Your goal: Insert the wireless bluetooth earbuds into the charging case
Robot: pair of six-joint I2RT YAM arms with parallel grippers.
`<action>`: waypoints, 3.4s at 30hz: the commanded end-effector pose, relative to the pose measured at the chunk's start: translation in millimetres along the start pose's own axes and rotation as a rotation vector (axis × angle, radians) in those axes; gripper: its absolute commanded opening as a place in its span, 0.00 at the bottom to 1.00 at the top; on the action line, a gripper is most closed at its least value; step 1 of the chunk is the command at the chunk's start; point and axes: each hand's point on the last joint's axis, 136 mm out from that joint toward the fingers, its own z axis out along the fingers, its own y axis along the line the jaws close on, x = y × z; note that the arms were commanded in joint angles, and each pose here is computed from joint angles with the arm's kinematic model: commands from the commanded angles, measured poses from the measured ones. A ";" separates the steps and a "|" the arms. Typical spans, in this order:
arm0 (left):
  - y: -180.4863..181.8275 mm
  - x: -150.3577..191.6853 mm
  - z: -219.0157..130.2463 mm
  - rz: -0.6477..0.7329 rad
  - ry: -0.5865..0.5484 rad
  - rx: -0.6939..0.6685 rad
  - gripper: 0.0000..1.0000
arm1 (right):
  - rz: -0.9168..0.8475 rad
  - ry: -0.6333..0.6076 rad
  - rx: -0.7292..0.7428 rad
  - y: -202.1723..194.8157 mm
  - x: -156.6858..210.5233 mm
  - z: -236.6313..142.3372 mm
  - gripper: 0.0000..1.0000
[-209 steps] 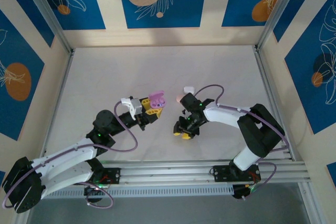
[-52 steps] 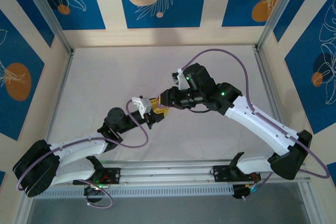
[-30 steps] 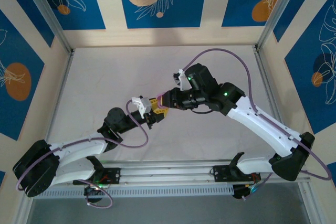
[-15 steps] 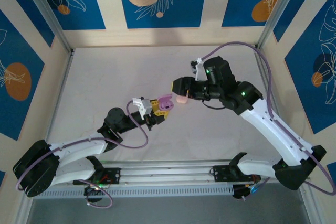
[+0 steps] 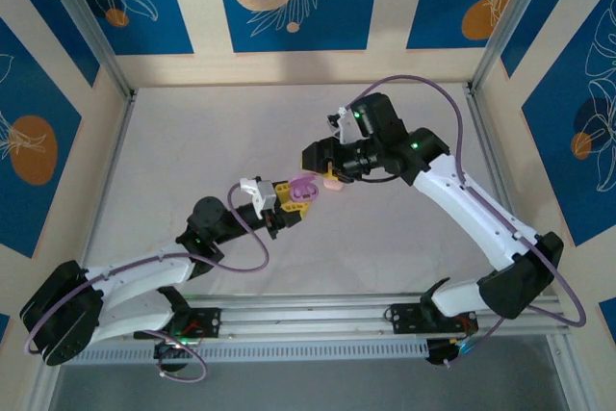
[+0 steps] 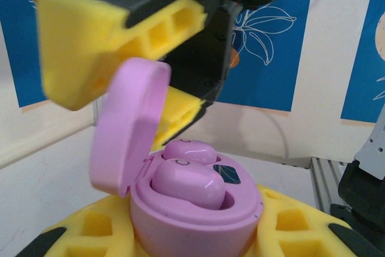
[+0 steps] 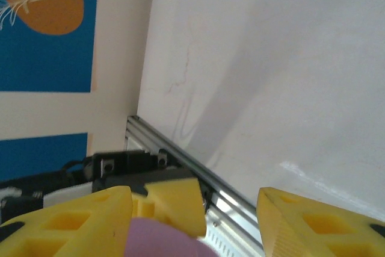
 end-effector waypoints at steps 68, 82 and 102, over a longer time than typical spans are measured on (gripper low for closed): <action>52.7 -5.9 -49.0 -0.047 0.092 -0.426 0.85 | 0.513 -0.028 -0.040 -232.5 23.2 107.1 0.19; 57.3 -1.0 -52.1 -0.035 0.116 -0.457 0.86 | 0.544 0.047 0.130 -264.0 56.2 112.2 0.32; 62.2 -0.7 -47.9 -0.035 0.132 -0.475 0.87 | 0.442 -0.040 0.229 -246.8 40.9 65.7 0.62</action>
